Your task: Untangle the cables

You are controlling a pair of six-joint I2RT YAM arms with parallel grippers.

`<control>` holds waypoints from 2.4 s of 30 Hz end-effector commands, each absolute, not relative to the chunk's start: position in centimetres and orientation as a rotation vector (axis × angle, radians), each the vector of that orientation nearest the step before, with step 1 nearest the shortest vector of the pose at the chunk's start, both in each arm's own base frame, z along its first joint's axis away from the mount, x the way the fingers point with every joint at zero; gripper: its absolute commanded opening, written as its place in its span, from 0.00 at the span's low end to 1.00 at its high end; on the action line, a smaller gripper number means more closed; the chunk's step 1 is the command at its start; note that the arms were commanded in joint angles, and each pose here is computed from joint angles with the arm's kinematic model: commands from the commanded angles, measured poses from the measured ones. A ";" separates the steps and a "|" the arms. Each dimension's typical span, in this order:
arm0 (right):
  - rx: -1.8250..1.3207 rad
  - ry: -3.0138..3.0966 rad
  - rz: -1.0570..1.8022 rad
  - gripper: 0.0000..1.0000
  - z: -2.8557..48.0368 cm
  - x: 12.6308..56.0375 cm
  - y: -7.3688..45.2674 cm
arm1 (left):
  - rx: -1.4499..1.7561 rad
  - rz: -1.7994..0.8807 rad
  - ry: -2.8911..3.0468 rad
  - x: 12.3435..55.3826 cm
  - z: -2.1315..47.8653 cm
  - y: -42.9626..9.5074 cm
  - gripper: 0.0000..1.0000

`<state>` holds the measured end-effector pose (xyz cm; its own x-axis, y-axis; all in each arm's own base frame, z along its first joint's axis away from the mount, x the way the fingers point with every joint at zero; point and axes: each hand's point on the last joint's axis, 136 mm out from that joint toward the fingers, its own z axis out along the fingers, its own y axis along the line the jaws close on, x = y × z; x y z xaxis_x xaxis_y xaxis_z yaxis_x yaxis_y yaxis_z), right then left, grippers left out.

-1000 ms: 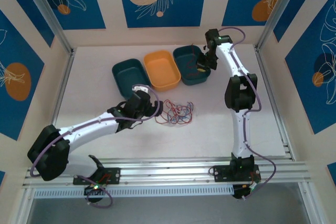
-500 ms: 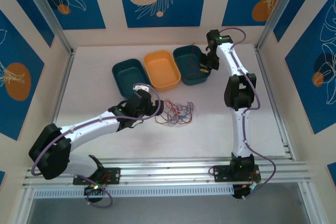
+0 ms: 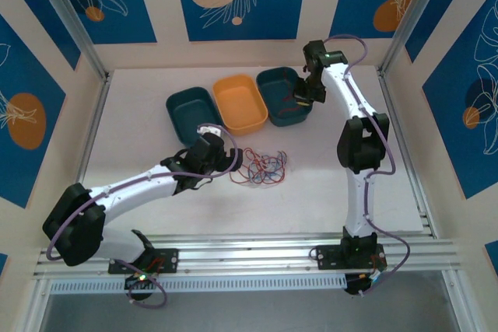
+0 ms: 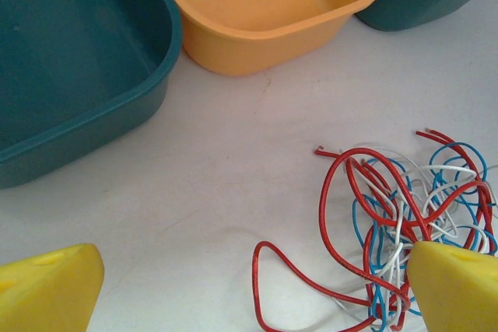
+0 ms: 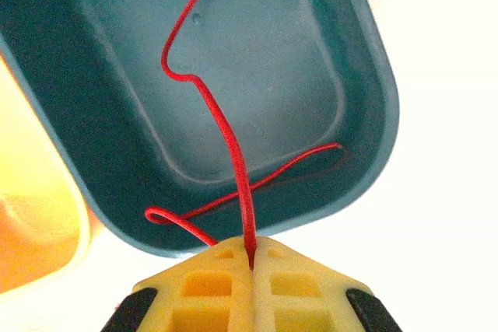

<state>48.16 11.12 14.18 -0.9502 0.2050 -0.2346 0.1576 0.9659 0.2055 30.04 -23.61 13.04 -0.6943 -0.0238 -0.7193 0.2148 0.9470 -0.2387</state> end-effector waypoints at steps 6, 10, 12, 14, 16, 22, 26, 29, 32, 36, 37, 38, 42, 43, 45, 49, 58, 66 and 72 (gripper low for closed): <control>0.268 2.875 0.239 0.00 13.6 47.6 11.0 | 0.134 -0.401 2.328 29.9 12.9 -24.0 1.00; 0.260 2.884 0.222 0.06 12.6 48.4 11.0 | 0.134 -0.401 2.328 29.9 12.9 -23.9 1.00; 0.256 2.883 0.217 0.07 12.2 49.0 11.0 | 0.132 -0.398 2.329 30.0 12.8 -23.9 1.00; 0.259 2.880 0.216 0.04 11.8 49.6 10.9 | 0.132 -0.399 2.330 29.9 12.8 -23.9 1.00; 0.276 2.890 0.221 0.00 11.2 50.1 10.7 | 0.133 -0.396 2.334 29.9 12.8 -23.9 1.00; 0.285 2.913 0.208 0.00 9.9 51.2 10.3 | 0.140 -0.409 2.315 30.3 13.3 -24.4 1.00; 0.247 2.931 0.221 0.00 8.8 51.8 10.9 | 0.148 -0.425 2.308 30.8 13.6 -25.1 1.00; 0.205 2.953 0.195 0.00 7.8 52.0 11.2 | 0.159 -0.430 2.311 31.0 13.6 -25.5 1.00; 0.144 2.964 0.185 0.00 7.0 52.3 11.8 | 0.162 -0.436 2.315 31.1 13.6 -25.8 1.00; 0.067 2.961 0.178 0.00 6.6 52.5 12.6 | 0.159 -0.432 2.314 31.1 13.7 -25.6 1.00; 0.048 2.960 0.179 0.00 6.5 52.5 12.8 | 0.160 -0.429 2.314 31.1 13.7 -25.6 1.00; 0.022 2.962 0.181 0.00 6.3 52.4 13.1 | 0.159 -0.427 2.315 31.0 13.7 -25.5 1.00; -0.085 2.968 0.157 0.00 6.0 52.0 14.0 | 0.157 -0.429 2.315 31.0 13.7 -25.5 1.00; -0.101 2.968 0.149 0.00 6.1 51.9 14.1 | 0.155 -0.429 2.316 31.0 13.7 -25.5 1.00; -0.122 2.964 0.127 0.03 6.6 51.7 14.2 | 0.154 -0.432 2.317 31.0 13.7 -25.5 1.00; -0.129 2.929 0.120 0.18 8.7 51.6 14.1 | 0.153 -0.433 2.317 31.0 13.7 -25.5 1.00; -0.106 2.792 0.136 0.46 16.0 51.2 13.8 | 0.151 -0.435 2.306 31.1 14.0 -25.6 1.00; -0.016 2.682 0.083 0.49 19.9 51.6 12.4 | 0.154 -0.434 2.300 31.3 14.2 -25.6 1.00; 0.048 2.632 0.089 0.47 19.9 52.5 12.2 | 0.160 -0.434 2.297 31.4 14.3 -25.8 1.00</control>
<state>51.89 12.54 19.37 -0.8918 0.0074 -0.4523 -0.0216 0.9980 0.0591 30.88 -25.07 12.96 -0.7064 -0.0152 -0.7077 0.2301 0.9405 -0.2499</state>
